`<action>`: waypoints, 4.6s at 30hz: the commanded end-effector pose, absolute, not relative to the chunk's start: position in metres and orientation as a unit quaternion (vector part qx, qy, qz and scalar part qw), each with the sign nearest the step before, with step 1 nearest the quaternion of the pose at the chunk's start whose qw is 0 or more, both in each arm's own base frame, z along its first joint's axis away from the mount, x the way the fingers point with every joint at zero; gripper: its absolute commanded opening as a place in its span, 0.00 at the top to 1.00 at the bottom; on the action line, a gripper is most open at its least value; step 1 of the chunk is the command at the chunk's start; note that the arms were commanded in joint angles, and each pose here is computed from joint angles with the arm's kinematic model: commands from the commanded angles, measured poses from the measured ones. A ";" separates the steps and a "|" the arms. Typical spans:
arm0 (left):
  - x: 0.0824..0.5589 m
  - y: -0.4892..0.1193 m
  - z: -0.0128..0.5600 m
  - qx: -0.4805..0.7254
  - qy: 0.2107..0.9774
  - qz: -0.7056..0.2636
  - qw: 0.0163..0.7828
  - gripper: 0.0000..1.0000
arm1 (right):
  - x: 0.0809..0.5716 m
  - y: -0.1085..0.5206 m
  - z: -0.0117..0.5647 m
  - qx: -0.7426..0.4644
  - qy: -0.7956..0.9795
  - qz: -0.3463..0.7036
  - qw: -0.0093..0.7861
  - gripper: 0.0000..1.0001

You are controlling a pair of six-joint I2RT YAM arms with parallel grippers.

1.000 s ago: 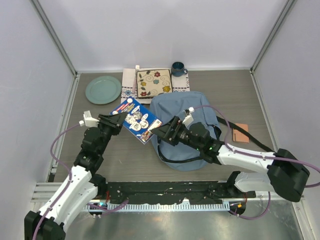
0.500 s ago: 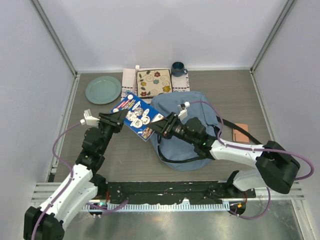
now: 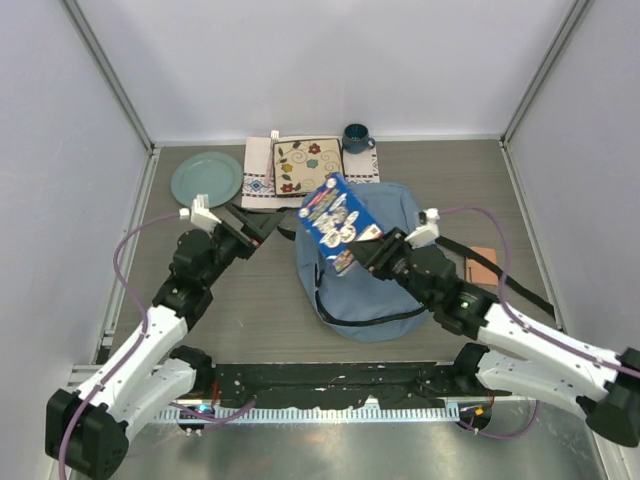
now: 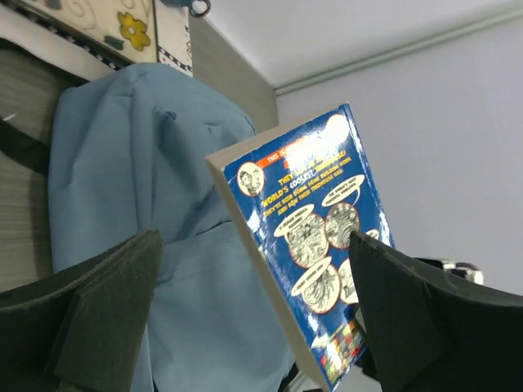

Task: Pack the student bag
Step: Pick up the book from the center of the board, then place the book in the student bag.

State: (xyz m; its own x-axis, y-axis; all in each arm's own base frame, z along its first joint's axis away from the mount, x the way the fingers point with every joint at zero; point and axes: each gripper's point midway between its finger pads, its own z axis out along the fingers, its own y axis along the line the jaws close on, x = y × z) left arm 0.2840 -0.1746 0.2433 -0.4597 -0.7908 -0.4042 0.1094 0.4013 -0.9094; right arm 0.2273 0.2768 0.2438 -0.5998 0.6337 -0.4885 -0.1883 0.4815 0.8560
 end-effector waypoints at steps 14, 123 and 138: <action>0.197 -0.403 0.214 0.299 0.818 -0.366 0.326 0.01 | 0.194 0.008 0.320 0.335 0.673 0.124 0.648 0.99; 0.280 -0.387 0.360 0.110 0.781 -0.272 0.551 1.00 | 0.103 0.131 0.295 0.233 0.787 0.466 0.331 0.99; 0.265 -0.383 0.361 0.127 0.771 -0.303 0.546 1.00 | 0.160 0.173 0.248 0.308 0.737 0.491 0.349 0.99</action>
